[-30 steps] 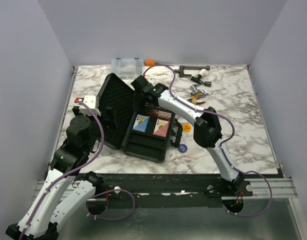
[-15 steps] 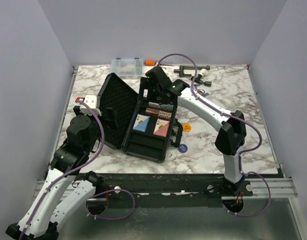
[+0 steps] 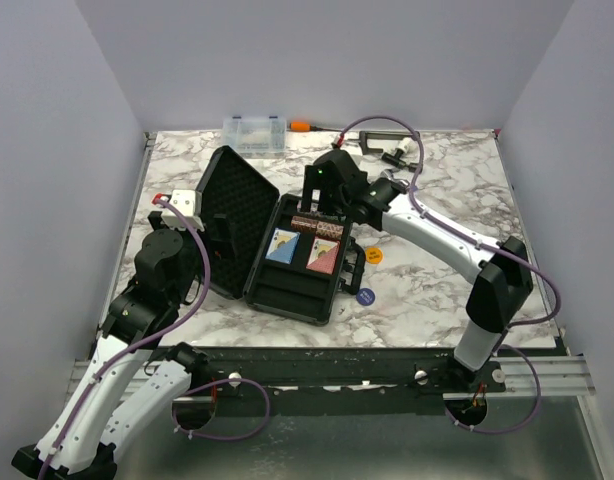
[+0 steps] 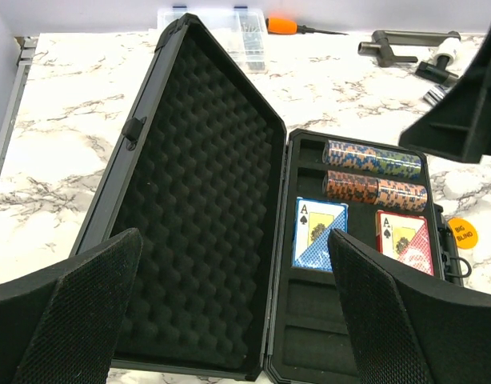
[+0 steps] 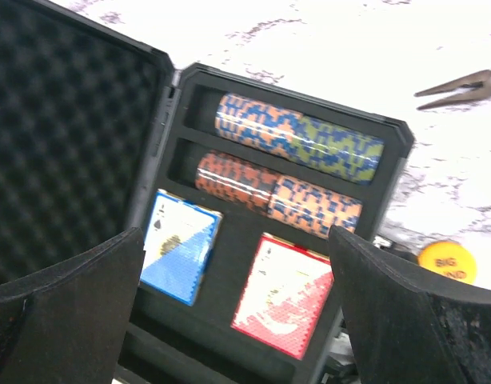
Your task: Pack up texas hold em set
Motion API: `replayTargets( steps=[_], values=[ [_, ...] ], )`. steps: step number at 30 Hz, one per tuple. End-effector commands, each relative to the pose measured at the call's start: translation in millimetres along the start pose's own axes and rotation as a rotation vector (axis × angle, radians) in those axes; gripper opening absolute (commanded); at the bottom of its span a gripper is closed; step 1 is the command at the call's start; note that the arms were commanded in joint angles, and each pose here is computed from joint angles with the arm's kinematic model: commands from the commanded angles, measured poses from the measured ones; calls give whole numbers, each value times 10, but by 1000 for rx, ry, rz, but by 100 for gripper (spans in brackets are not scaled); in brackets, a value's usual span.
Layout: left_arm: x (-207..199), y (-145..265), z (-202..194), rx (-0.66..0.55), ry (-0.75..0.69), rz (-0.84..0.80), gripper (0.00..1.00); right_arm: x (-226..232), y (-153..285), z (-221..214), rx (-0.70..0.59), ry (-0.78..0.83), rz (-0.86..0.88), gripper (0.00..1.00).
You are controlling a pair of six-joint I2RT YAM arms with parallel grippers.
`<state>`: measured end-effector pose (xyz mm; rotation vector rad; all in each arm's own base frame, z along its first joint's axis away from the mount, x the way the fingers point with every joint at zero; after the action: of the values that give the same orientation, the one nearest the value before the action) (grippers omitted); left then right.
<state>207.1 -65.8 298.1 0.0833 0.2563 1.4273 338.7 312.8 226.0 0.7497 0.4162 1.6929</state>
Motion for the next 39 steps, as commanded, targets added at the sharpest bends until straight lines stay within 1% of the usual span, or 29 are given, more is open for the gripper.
replayTargets(
  steps=[1, 5, 8, 13, 18, 21, 23, 27, 28, 33, 39],
  values=[
    [-14, -5, -26, 19, 3, -11, 97, -203, 163, 94, -97, 73, -56, 99],
    [-14, -16, -32, 22, 2, -8, 97, -463, 204, -63, -79, 187, -127, 98],
    [3, -13, -36, 20, -1, 1, 97, -648, 252, -237, -11, 265, -177, 100],
    [14, -7, -30, 16, -1, 8, 97, -933, 312, -505, 57, 268, -272, 100],
    [12, -9, -32, 17, -3, 7, 98, -1253, 313, -784, 104, 218, -355, 100],
    [17, -8, -29, 16, -2, 10, 97, -1452, 318, -930, 137, 190, -395, 95],
    [19, -5, -24, 13, -1, 11, 97, -1511, 317, -1032, 162, 190, -397, 88],
    [15, -12, -34, 18, -3, 9, 97, -1562, 273, -1201, 210, 195, -393, 71],
    [10, -14, -31, 19, -1, 7, 97, -1559, 250, -1243, 221, 198, -385, 69],
    [-21, -24, -36, 27, 1, -11, 97, -1442, 89, -1399, 284, 204, -294, 64],
    [5, -22, -37, 23, -2, 4, 97, -1254, -4, -1399, 293, 205, -178, 64]
  ],
)
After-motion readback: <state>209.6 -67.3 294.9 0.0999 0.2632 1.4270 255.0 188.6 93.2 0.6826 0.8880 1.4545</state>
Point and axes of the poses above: each gripper's point midway between its finger pads, its own y axis back along the fingers, its own x axis along the line the jaws close on, z = x × y, the point moved 4 cm from there along y, back along the fingers, and after that the axes turned 2 degrees about y, right-handed, at the moved point
